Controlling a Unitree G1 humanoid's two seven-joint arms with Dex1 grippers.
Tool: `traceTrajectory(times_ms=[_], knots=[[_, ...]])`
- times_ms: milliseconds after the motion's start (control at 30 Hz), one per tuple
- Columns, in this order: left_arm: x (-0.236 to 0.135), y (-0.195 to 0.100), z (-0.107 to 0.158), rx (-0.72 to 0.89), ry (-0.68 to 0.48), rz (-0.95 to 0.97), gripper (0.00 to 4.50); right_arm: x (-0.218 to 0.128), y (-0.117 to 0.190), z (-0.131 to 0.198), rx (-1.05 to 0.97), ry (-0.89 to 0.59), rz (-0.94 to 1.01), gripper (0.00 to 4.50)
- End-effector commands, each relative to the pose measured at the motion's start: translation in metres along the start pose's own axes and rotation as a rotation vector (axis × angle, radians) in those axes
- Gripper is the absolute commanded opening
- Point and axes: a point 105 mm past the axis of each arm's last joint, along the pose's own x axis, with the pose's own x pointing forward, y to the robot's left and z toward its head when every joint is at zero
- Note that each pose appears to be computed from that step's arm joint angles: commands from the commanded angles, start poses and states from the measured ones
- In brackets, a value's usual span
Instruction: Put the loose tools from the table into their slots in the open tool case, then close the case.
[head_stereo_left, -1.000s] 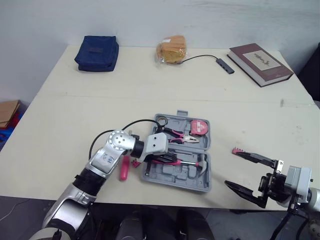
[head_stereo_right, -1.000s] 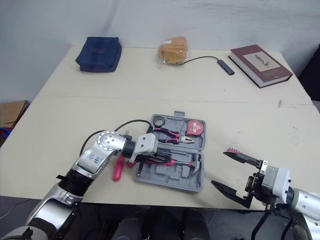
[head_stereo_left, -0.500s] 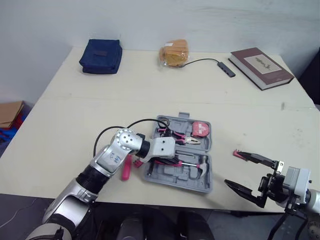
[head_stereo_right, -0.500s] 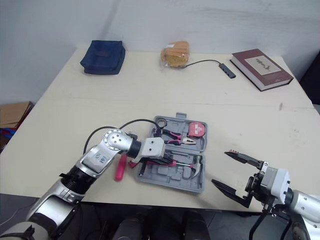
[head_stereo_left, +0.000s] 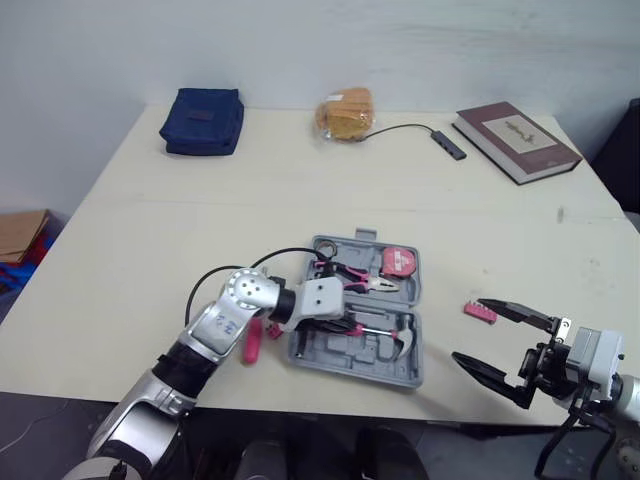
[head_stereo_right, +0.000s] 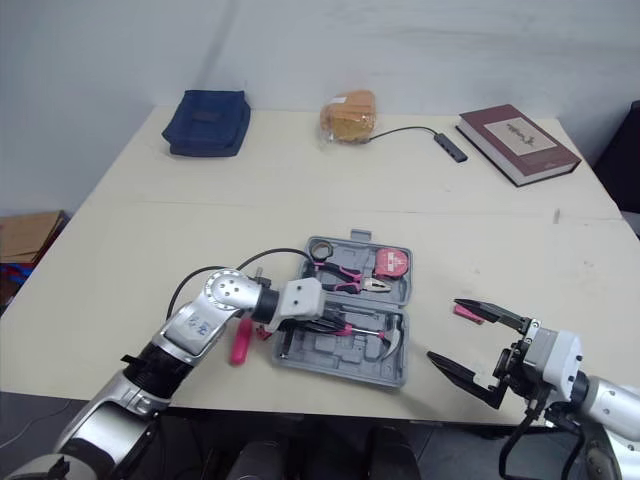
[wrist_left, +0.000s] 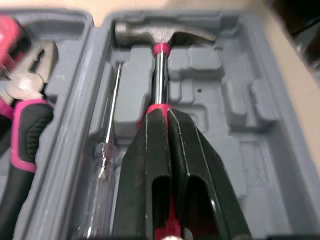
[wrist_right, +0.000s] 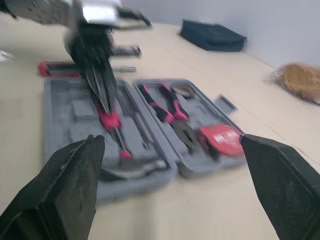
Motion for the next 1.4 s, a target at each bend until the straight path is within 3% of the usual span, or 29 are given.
traceTrajectory(times_ms=[33,100,300,400,467,633,867,1100,1400], knots=[[-0.032,0.026,0.027,0.146,-0.135,0.165,0.06,-0.015,-0.014,0.01,-0.072,0.008,-0.014,4.5],[-0.058,0.028,0.022,0.135,-0.156,0.22,0.06,-0.025,-0.024,0.01,-0.098,0.042,-0.027,4.5],[-0.121,0.03,0.009,0.048,-0.181,0.392,2.63,-0.052,-0.046,0.007,-0.152,0.108,-0.087,4.5],[-0.179,0.02,-0.018,0.0,-0.067,0.596,3.86,-0.078,-0.056,-0.004,-0.175,0.164,-0.174,4.5],[-0.212,0.012,-0.029,-0.026,-0.005,0.722,4.44,-0.095,-0.058,-0.012,-0.176,0.203,-0.221,4.5],[-0.286,-0.027,-0.061,-0.169,0.117,1.032,4.44,-0.131,-0.061,-0.031,-0.166,0.279,-0.348,4.5],[-0.35,-0.084,-0.091,-0.328,0.244,1.289,4.44,-0.17,-0.056,-0.05,-0.145,0.375,-0.487,4.5],[-0.359,-0.098,-0.097,-0.369,0.281,1.325,4.44,-0.182,-0.052,-0.057,-0.118,0.406,-0.515,4.5],[-0.322,-0.066,-0.072,-0.288,0.165,1.195,4.44,-0.134,-0.057,-0.051,-0.099,0.253,-0.408,4.5]])
